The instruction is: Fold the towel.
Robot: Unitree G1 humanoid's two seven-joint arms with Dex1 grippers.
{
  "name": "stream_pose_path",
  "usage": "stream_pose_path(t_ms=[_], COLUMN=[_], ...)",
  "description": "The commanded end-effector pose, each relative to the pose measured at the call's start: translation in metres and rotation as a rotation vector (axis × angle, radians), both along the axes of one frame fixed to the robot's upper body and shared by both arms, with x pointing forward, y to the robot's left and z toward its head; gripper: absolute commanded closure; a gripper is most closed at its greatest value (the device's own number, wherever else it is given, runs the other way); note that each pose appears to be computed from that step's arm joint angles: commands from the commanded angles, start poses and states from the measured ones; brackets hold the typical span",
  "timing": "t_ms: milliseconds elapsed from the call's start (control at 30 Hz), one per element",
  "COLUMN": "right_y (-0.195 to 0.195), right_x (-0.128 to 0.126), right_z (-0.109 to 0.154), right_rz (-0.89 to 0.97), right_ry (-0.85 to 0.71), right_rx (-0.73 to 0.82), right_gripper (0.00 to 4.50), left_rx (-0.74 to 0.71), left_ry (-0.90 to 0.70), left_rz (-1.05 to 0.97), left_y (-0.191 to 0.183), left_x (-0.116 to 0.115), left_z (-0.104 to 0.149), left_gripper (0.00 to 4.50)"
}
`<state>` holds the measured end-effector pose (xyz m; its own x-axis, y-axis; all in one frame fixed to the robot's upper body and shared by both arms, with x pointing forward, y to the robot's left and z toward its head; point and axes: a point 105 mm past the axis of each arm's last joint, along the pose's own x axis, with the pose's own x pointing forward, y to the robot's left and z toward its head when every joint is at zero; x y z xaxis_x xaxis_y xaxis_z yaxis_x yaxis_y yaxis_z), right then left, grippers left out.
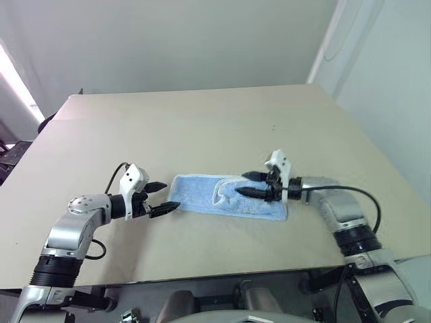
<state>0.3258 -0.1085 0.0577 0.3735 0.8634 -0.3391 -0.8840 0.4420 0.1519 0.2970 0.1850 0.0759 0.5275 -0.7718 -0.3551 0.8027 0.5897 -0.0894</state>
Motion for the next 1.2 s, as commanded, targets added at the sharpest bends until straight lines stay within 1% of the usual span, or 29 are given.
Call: stream_pose_path(t_ms=[33, 167, 233, 300, 333, 367, 467, 567, 633, 700, 867, 1000, 1133, 1200], right_y=[0.006, 0.007, 0.007, 0.009, 0.010, 0.011, 0.014, 0.019, 0.022, 0.024, 0.026, 0.023, 0.018, 0.016], right_x=[0.005, 0.009, 0.010, 0.009, 0.008, 0.008, 0.008, 0.009, 0.013, 0.016, 0.018, 0.020, 0.023, 0.024], right_z=[-0.007, -0.028, -0.033, -0.025, -0.021, -0.017, 0.008, 0.027, 0.042, 0.050, 0.056, 0.061, 0.059, 0.058], right_rz=[0.004, -0.026, -0.030, -0.013, -0.006, -0.002, 0.002, -0.021, -0.053, -0.079, -0.120, -0.152, -0.186, -0.203], right_ry=[-0.037, -0.009, -0.008, -0.014, -0.015, -0.017, -0.018, -0.028, -0.015, -0.004, 0.039, 0.065, 0.061, 0.055], right_rx=[-0.024, -0.081, -0.100, -0.058, -0.042, -0.026, 0.047, 0.106, 0.160, 0.190, 0.222, 0.244, 0.216, 0.206], right_gripper=[1.29, 1.29, 0.90, 0.40, 0.05, 0.05, 0.05, 0.05, 0.05, 0.05, 0.05, 0.05, 0.05, 0.00], left_rx=[-0.007, 0.000, -0.001, -0.012, -0.017, -0.018, -0.118, -0.169, -0.184, -0.220, -0.233, -0.185, -0.163, -0.191], left_ry=[-0.053, -0.052, -0.044, -0.022, -0.012, 0.013, 0.097, 0.156, 0.222, 0.288, 0.406, 0.520, 0.535, 0.537], left_rz=[0.012, 0.019, 0.023, 0.033, 0.038, 0.051, 0.113, 0.148, 0.181, 0.180, 0.158, 0.188, 0.143, 0.107], left_y=[0.006, 0.009, 0.010, 0.012, 0.013, 0.015, 0.025, 0.030, 0.028, 0.020, -0.002, -0.011, -0.023, -0.032], left_x=[0.004, 0.004, 0.003, 0.002, 0.002, 0.002, 0.006, 0.008, 0.012, 0.012, 0.011, 0.015, 0.016, 0.016], left_z=[0.017, 0.018, 0.018, 0.018, 0.017, 0.016, 0.019, 0.017, 0.010, 0.006, -0.008, -0.030, -0.036, -0.032], left_gripper=[0.00, 0.00, 0.00, 0.00, 0.00, 0.00, 0.00, 0.00, 0.00, 0.00, 0.00, 0.00, 0.00, 0.39])
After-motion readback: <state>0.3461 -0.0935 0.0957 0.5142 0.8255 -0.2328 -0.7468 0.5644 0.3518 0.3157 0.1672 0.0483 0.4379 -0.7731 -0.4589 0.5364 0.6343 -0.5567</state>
